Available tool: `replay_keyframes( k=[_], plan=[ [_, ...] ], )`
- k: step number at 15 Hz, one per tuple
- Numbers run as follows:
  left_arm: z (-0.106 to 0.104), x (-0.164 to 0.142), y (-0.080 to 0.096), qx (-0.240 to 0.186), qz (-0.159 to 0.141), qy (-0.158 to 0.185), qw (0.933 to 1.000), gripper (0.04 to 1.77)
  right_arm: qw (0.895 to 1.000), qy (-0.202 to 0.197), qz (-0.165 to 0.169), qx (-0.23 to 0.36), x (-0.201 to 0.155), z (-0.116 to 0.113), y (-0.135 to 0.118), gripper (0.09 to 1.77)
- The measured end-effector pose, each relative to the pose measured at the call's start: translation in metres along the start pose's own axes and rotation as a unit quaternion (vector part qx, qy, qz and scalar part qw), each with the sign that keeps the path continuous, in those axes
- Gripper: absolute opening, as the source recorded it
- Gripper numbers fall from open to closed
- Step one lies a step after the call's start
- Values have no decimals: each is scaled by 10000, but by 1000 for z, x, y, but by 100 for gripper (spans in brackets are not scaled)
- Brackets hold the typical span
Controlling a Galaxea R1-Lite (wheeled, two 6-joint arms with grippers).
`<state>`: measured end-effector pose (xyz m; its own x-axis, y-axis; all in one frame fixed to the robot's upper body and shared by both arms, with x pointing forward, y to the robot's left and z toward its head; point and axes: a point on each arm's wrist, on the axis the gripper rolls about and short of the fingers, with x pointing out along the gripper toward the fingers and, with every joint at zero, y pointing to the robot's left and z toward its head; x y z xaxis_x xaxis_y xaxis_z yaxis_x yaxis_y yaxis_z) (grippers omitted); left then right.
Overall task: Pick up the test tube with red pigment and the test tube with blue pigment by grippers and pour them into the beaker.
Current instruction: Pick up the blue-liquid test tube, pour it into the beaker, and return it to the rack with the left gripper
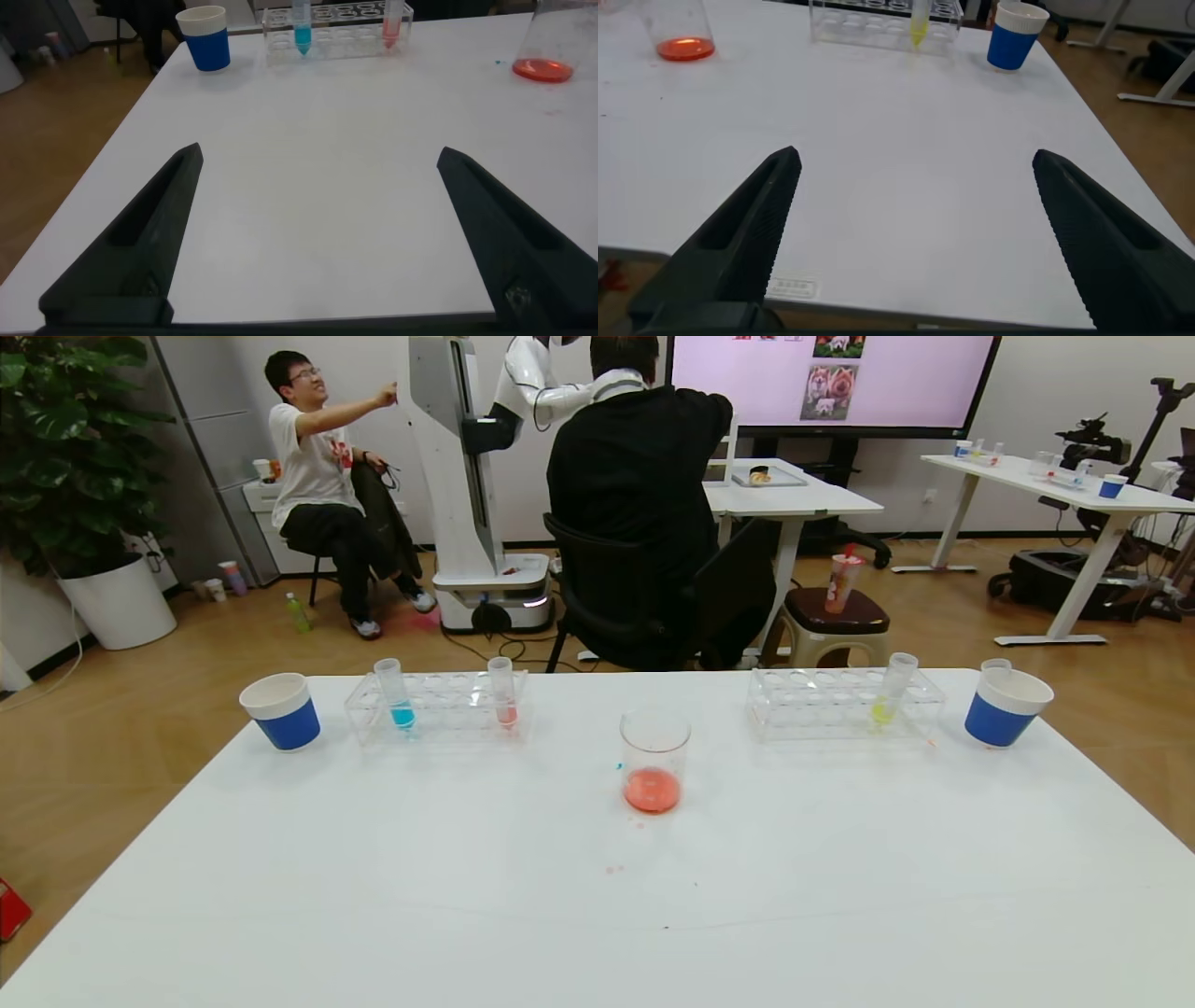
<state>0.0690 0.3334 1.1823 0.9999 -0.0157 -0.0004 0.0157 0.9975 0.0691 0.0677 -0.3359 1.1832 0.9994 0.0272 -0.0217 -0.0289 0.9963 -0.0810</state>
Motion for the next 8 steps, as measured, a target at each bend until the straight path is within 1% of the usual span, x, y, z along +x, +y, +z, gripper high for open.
replay_keyframes(
  k=[2,8],
  plan=[
    [0,0,0,2,5,0,10000,175,9999,-148,-14,9,1,2,0,173],
    [0,0,0,0,1,0,10000,175,9999,-128,-12,11,1,0,0,173]
  ],
)
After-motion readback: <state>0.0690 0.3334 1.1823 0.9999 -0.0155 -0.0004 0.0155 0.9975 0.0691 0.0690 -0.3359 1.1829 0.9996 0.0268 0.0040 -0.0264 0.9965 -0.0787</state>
